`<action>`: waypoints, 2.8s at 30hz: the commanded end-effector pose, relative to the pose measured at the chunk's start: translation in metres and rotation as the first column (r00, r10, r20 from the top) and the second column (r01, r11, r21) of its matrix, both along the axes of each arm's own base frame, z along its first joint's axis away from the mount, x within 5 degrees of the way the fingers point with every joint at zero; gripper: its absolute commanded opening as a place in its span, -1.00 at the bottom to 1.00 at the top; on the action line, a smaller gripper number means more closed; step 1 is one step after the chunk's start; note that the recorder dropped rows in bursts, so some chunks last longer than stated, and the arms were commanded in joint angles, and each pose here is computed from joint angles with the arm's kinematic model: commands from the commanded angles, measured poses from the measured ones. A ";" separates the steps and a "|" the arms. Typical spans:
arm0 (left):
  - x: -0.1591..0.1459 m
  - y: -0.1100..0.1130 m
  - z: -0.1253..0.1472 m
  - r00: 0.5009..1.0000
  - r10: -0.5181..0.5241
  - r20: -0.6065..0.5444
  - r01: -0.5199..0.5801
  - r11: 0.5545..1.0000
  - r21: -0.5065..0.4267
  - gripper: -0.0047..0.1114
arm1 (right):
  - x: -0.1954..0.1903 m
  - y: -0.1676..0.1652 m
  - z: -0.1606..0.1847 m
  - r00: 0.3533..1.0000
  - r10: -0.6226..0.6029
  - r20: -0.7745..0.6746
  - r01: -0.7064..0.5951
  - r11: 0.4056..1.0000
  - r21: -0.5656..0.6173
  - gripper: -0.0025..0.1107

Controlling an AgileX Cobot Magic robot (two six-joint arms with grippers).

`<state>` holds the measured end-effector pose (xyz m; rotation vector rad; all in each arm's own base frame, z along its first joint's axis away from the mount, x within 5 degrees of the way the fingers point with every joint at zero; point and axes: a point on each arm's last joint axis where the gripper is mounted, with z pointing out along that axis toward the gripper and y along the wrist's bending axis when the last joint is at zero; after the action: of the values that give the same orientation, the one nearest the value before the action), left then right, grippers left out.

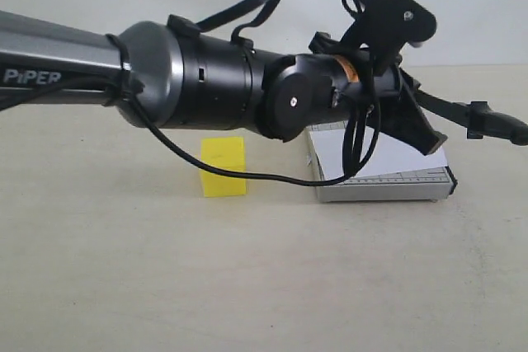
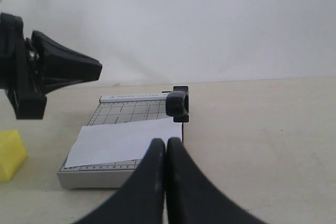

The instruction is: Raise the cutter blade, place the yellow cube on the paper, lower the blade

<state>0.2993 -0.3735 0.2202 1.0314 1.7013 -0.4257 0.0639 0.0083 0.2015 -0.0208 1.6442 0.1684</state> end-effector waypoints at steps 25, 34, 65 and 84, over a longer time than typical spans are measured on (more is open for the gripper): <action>0.044 0.008 -0.085 0.993 0.094 -0.071 -0.087 0.992 0.088 -0.84 | 0.000 0.000 0.002 1.000 -0.001 0.019 0.001 1.000 -0.001 -0.96; 0.046 0.010 -0.107 0.991 0.102 -0.088 -0.091 0.989 0.118 -0.84 | 0.000 0.000 0.002 1.000 0.000 0.015 0.000 1.000 -0.002 -0.96; 0.052 -0.040 -0.132 0.990 0.050 -0.129 -0.038 0.995 0.096 -0.84 | -0.002 0.002 -0.007 0.997 0.020 -0.074 -0.021 1.000 -0.014 -0.96; 0.054 -0.047 -0.106 0.992 0.025 -0.122 -0.015 0.996 0.083 -0.29 | -0.002 0.002 -0.007 0.997 0.021 -0.080 -0.022 1.000 -0.015 -0.96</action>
<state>0.3552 -0.4179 0.1010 1.0748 1.8603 -0.3989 0.0627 0.0100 0.1936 -0.0382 1.7315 0.1783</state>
